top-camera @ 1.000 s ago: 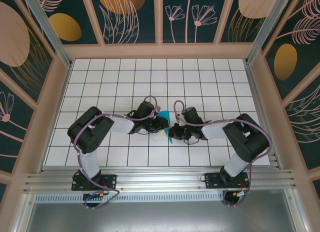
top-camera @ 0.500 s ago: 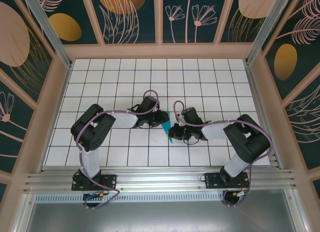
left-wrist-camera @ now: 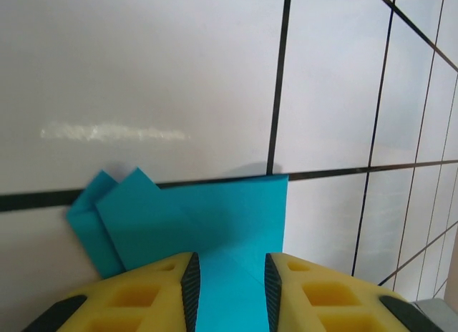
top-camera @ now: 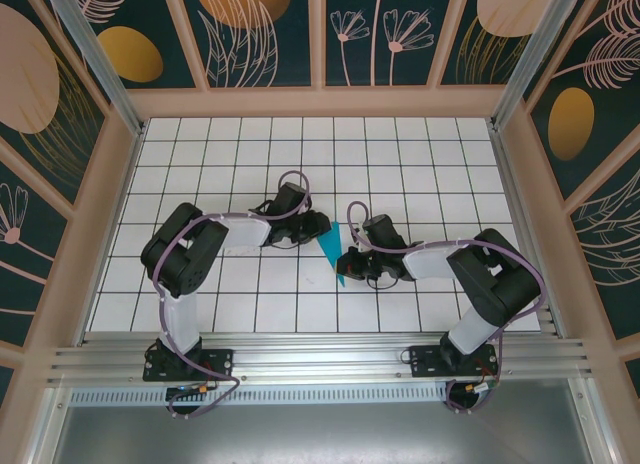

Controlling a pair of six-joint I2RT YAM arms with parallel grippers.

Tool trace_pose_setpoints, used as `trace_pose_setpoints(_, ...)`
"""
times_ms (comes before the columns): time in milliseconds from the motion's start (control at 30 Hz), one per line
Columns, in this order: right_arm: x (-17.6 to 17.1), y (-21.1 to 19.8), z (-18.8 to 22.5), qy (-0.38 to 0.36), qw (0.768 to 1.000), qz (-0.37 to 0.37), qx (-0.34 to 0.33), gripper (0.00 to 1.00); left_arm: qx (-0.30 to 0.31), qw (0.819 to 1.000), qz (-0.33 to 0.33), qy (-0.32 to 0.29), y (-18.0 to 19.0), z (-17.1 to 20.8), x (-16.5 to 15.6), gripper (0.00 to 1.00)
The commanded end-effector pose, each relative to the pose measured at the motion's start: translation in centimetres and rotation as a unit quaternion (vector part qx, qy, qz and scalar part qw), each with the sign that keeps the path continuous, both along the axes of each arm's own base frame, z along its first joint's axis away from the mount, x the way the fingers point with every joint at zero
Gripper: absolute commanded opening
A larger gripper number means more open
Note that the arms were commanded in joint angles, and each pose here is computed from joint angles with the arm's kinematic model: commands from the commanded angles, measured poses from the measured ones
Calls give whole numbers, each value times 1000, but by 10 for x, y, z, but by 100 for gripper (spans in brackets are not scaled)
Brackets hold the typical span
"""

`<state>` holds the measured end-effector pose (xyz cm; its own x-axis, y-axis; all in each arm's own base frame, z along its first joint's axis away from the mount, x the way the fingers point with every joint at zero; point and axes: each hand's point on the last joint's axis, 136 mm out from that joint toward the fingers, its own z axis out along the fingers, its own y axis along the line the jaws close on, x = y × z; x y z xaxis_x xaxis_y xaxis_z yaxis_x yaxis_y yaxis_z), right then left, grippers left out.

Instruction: Fold a paper plane with a square sheet of paper (pick it up from the middle)

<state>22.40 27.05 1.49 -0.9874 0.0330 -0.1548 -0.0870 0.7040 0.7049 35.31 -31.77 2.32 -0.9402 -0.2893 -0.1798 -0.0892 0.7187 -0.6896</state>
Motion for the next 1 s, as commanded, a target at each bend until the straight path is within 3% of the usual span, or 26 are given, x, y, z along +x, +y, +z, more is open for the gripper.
trace_pose_setpoints(0, -28, -41, -46, 65, 992, -23, -104, 0, 38, 999, 10, 0, 17, -18, 14, 34)
trace_pose_setpoints(567, -26, -39, -48, 70, 992, -24, -103, 0, 70, 997, 19, -32, 40, -13, 41, 36)
trace_pose_setpoints(800, -23, -37, -45, 68, 992, -25, -101, 0, 71, 994, 5, -82, 37, 31, 56, 39)
trace_pose_setpoints(967, -19, -35, -42, 63, 993, -29, -98, 0, 5, 994, -37, -105, 19, 66, 42, 38)
